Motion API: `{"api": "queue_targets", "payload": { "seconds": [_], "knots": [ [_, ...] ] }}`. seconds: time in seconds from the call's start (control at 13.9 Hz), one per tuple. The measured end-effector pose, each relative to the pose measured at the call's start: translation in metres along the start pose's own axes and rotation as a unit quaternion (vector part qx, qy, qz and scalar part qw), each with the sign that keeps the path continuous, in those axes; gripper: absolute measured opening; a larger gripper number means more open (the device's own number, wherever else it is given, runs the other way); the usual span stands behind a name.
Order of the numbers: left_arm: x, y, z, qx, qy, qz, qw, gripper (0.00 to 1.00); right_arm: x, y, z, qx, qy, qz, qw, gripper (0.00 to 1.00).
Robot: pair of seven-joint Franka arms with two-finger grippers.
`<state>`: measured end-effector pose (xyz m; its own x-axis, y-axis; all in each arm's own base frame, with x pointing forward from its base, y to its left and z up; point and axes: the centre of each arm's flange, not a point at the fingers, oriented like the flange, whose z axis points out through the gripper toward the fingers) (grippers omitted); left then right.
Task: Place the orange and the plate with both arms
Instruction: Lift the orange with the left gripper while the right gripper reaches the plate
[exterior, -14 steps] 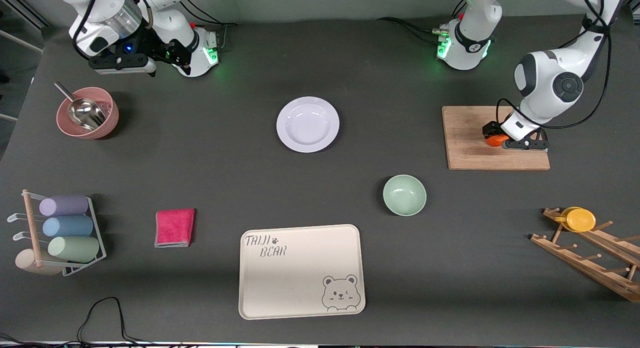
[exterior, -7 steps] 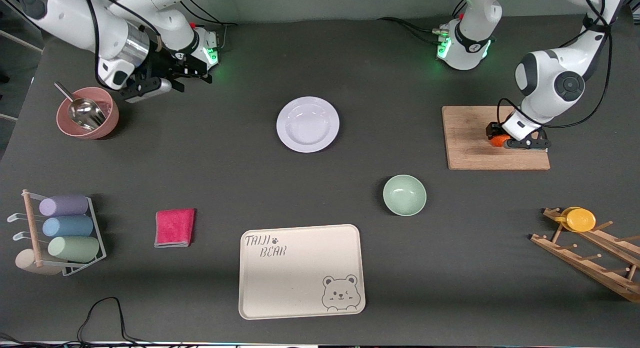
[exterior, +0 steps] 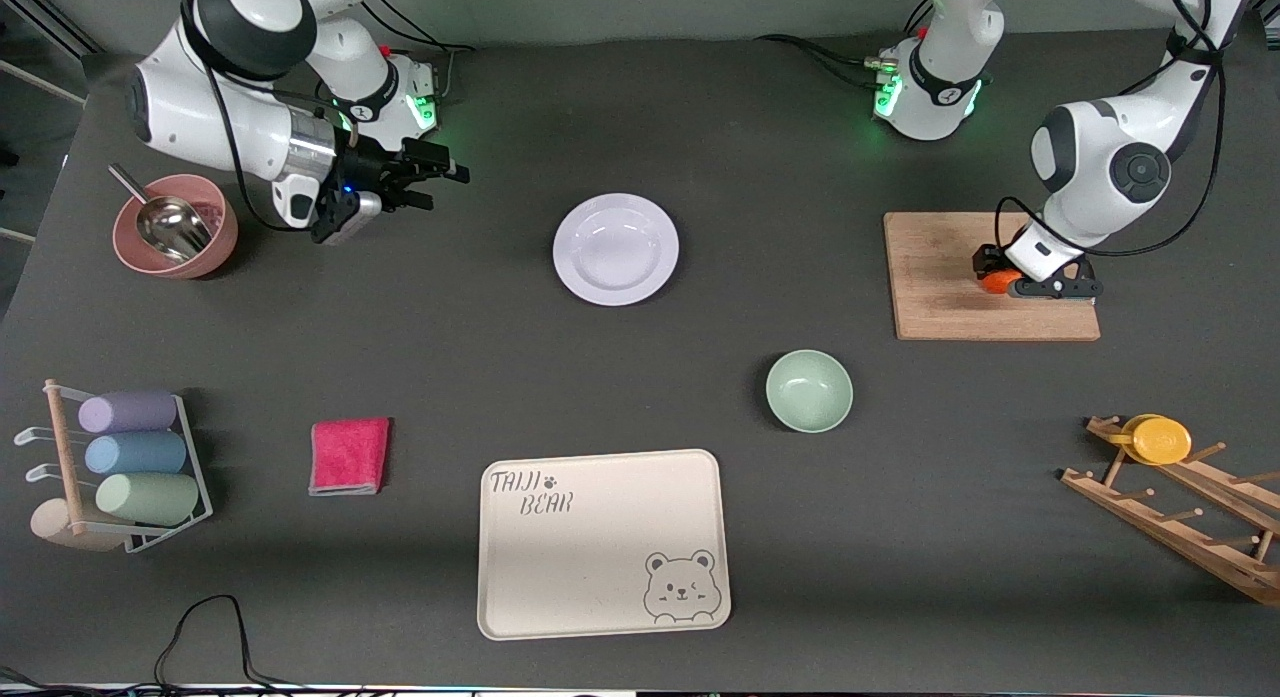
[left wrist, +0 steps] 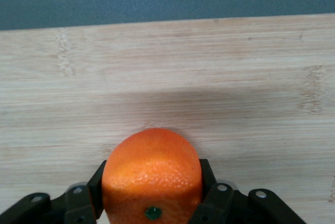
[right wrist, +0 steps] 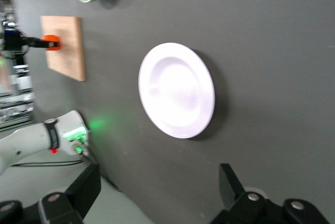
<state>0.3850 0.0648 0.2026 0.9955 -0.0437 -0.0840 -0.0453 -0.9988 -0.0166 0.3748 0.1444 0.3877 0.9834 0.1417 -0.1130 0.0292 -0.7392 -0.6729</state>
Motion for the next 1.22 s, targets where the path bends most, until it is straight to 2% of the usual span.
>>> {"api": "queue_targets", "payload": {
  "seconds": [0.29,0.5,0.72,0.86,1.08,1.22],
  "knots": [
    [0.013,-0.007,-0.045,-0.005,-0.020,-0.005,1.000,0.70,0.003,0.057,0.037,0.077,0.010,-0.030,0.996,1.00],
    [0.025,-0.008,-0.091,-0.017,-0.026,-0.014,0.999,0.70,0.005,0.103,0.068,0.117,0.030,-0.043,0.992,1.00],
    [0.040,0.020,-0.148,-0.045,-0.047,-0.014,0.998,0.70,0.006,0.132,0.098,0.141,0.056,-0.048,0.987,1.00],
    [0.050,0.051,-0.204,-0.041,-0.064,-0.026,0.997,0.70,0.003,0.148,0.118,0.158,0.069,-0.049,0.984,1.00],
    [0.055,0.102,-0.277,-0.025,-0.078,-0.049,0.995,0.70,-0.003,0.170,0.142,0.169,0.074,-0.047,0.982,1.00],
    [0.052,0.160,-0.304,-0.028,-0.080,-0.072,0.994,0.70,-0.006,0.180,0.151,0.169,0.072,-0.035,0.982,1.00]
  ]
}}
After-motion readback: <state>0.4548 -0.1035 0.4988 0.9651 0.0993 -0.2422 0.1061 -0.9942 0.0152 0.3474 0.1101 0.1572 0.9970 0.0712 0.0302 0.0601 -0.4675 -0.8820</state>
